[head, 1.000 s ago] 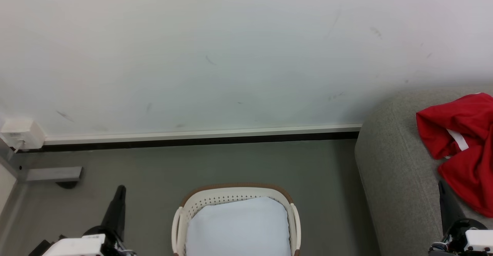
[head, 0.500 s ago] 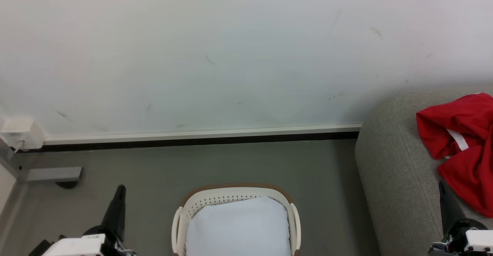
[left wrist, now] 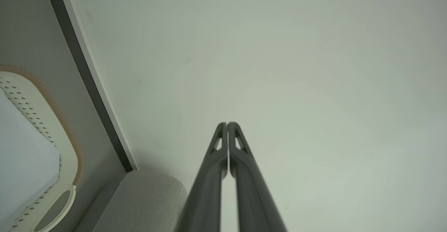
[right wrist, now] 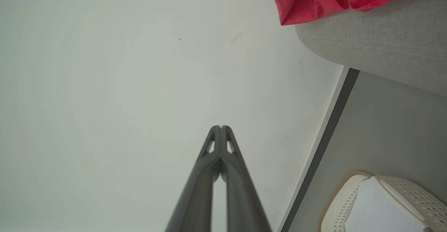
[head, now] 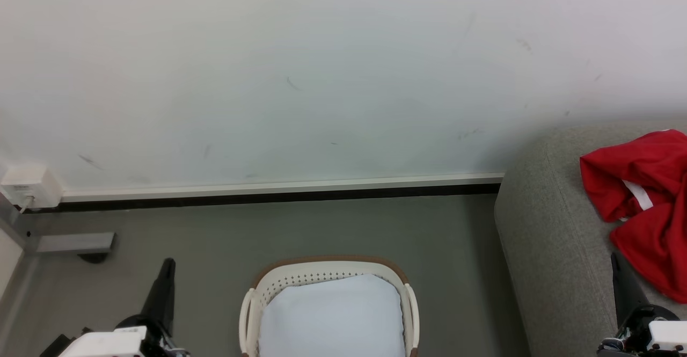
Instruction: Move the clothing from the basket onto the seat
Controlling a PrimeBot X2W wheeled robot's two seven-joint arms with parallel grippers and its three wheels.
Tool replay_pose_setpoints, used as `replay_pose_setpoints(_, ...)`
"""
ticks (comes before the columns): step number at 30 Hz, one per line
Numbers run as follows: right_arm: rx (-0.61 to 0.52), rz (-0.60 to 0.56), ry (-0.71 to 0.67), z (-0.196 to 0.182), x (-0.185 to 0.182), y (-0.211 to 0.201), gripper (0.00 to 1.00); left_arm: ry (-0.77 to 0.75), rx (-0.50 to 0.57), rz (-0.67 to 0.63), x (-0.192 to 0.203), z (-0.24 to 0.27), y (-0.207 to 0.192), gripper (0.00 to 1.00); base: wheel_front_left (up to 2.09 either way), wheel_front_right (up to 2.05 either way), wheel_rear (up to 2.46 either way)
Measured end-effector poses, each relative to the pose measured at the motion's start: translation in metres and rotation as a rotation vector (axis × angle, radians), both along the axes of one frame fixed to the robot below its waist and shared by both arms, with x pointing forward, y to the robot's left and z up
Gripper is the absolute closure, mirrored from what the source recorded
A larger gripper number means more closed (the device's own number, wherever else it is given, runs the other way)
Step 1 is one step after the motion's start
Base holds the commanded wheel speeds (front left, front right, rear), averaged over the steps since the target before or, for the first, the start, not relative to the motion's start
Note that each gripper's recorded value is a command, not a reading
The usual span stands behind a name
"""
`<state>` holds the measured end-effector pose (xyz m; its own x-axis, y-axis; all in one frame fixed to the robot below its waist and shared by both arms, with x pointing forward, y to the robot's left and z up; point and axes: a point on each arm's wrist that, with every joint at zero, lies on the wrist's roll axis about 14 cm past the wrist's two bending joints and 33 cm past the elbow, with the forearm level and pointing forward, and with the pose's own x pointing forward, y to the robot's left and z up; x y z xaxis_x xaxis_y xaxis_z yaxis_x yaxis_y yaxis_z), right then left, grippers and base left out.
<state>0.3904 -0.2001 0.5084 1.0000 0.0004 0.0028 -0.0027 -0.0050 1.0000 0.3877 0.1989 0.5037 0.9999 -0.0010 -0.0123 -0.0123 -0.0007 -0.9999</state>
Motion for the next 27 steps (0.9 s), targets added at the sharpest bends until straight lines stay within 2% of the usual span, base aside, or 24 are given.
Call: replay_pose_setpoints(27,0.002,0.002,0.0,-0.0001,-0.0001,0.0004,1.0,0.0,0.0,0.0,0.0,0.0,0.0,1.0,0.0,0.0,0.0)
